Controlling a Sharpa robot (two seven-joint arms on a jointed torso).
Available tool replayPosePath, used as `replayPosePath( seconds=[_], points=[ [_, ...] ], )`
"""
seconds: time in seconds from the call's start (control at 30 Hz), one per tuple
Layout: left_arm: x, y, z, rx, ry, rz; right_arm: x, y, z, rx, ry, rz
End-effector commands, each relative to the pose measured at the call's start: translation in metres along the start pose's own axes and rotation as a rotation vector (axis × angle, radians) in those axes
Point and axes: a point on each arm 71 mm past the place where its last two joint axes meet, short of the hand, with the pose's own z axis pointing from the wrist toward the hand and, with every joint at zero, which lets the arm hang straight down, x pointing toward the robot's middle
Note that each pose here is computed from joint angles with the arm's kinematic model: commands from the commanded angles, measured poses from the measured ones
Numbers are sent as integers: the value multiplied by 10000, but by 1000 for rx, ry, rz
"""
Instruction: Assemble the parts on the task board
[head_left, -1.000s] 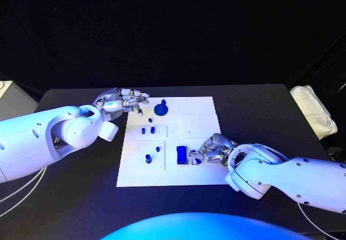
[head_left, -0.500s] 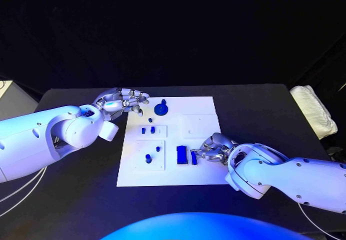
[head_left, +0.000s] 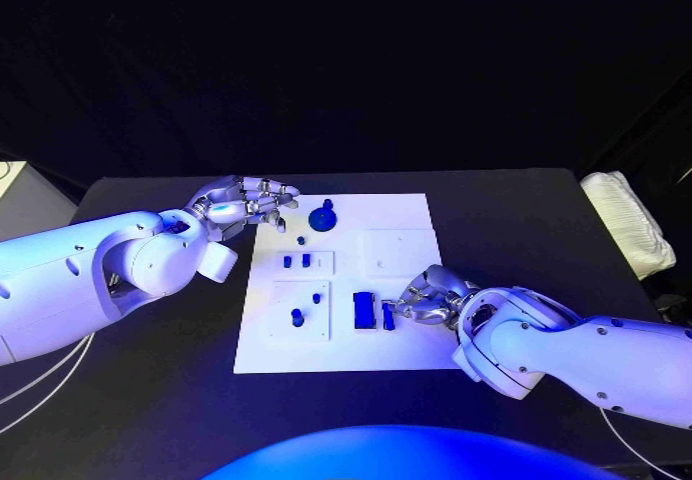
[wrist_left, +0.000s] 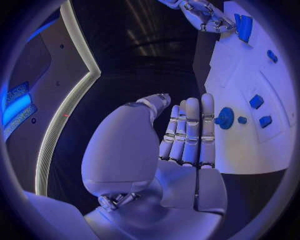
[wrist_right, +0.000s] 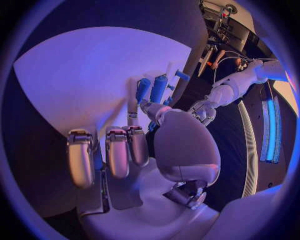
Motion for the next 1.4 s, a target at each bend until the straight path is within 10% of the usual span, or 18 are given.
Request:
replayPosePath(
  seconds=[0.03,0.7,1.4],
  points=[
    [19,-9,3,7,18,-3,1,18,-26,-52,16,12],
    [17,-6,4,4,21,-3,-12,-170,-87,-40,120,-43],
    [20,-6,1,4,22,-3,11,-123,-3,-29,71,-65]
  ],
)
